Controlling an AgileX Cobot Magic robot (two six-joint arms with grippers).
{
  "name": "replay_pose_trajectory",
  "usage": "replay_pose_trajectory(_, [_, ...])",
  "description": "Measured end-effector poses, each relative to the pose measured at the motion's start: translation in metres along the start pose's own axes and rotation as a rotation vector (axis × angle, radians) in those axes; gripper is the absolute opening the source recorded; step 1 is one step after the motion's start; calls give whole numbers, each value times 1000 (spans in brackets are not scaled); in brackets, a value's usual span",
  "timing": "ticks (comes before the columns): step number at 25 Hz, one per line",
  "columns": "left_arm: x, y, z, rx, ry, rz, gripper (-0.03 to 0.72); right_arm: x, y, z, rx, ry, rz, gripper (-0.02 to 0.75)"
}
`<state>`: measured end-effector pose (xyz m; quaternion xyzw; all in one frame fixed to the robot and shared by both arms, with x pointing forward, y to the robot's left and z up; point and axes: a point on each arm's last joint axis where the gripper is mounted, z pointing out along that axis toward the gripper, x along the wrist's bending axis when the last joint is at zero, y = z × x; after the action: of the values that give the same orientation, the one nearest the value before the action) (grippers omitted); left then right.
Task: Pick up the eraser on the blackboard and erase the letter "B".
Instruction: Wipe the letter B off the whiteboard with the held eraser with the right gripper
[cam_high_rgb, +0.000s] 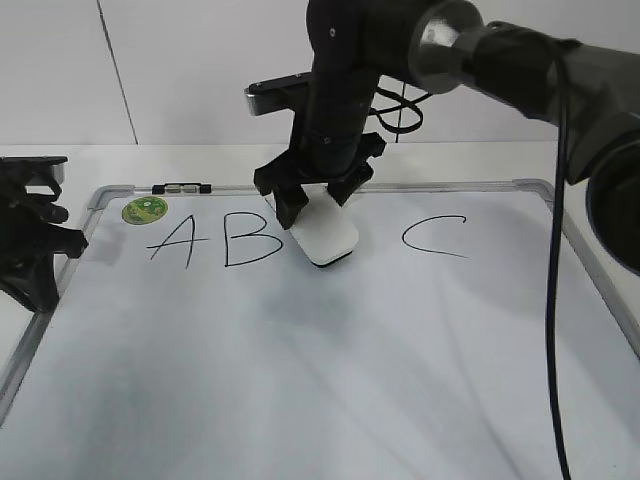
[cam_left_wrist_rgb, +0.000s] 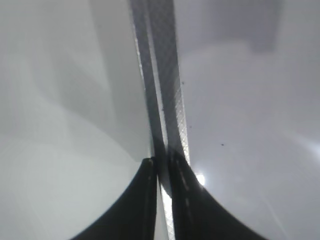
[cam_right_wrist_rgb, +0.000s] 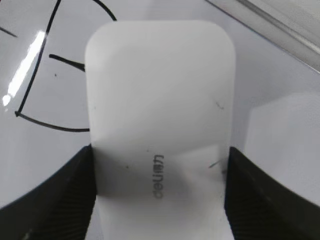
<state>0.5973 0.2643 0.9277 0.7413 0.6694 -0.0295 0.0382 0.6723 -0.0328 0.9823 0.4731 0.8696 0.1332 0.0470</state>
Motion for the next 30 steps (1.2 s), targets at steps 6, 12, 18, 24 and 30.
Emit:
replay_pose_trajectory(6, [0,0,0,0,-4,-3,38,2,1,10,14,7,2,562])
replay_pose_trajectory(12, [-1,0,0,0,-6,-4,38,19,0,18,28,16,-30,562])
replay_pose_trajectory(18, [-1,0,0,1,-6,-5,38,24,0,29,35,17,-43,562])
replay_pose_trajectory(24, [0,0,0,-1,-8,-7,38,32,0,29,34,10,-81,562])
replay_pose_trajectory(30, [1,0,0,-1,-8,-9,38,35,0,33,40,21,-86,561])
